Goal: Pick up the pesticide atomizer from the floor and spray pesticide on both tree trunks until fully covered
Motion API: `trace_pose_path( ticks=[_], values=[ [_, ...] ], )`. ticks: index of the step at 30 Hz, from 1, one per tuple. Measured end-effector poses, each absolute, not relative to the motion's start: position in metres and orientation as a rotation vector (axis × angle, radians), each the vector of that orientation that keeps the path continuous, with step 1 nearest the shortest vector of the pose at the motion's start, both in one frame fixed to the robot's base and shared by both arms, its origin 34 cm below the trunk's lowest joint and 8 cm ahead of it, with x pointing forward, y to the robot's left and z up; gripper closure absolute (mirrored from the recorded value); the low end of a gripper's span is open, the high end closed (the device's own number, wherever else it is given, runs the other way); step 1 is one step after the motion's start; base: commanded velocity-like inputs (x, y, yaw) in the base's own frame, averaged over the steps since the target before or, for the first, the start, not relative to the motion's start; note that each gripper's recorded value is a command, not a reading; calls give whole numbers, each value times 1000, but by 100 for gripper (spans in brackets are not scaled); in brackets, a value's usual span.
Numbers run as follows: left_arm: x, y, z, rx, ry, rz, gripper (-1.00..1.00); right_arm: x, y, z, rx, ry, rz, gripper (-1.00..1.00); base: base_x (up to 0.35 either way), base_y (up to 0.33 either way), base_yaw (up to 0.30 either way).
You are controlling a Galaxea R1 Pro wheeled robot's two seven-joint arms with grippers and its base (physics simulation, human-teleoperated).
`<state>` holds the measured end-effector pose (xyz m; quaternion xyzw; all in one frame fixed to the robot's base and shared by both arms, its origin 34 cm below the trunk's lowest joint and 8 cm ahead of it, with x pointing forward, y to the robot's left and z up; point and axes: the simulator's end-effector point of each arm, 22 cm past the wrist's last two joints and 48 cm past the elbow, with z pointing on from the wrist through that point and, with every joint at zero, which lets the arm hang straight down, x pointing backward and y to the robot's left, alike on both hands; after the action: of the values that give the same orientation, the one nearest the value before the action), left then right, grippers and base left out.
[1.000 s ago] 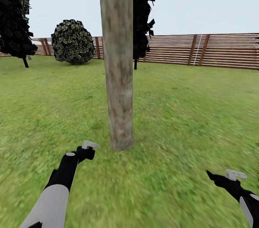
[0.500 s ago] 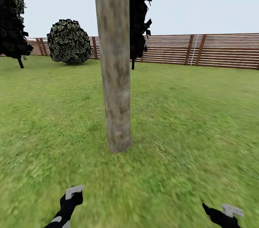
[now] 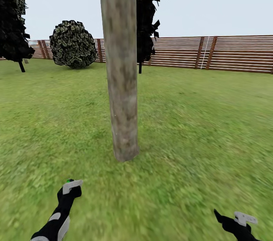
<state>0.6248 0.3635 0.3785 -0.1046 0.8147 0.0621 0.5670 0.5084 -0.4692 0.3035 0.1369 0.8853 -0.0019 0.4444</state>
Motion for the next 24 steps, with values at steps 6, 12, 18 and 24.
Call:
trace_pose_path(
  ticks=[6, 12, 18, 24],
  values=[
    [639, 364, 387, -242, 1961, 146, 100, 554, -492, 355, 272, 2063, -58, -100, 0, 0, 0],
    [642, 322, 366, -140, 2154, 91, 100, 584, -504, 393, 238, 2010, -79, -100, 0, 0, 0],
    [651, 294, 375, -29, 2270, 81, 100, 589, -506, 401, 228, 2004, -82, -100, 0, 0, 0],
    [642, 241, 369, 69, 2384, 27, 100, 572, -501, 372, 359, 2228, 12, -100, 0, 0, 0]
  ],
)
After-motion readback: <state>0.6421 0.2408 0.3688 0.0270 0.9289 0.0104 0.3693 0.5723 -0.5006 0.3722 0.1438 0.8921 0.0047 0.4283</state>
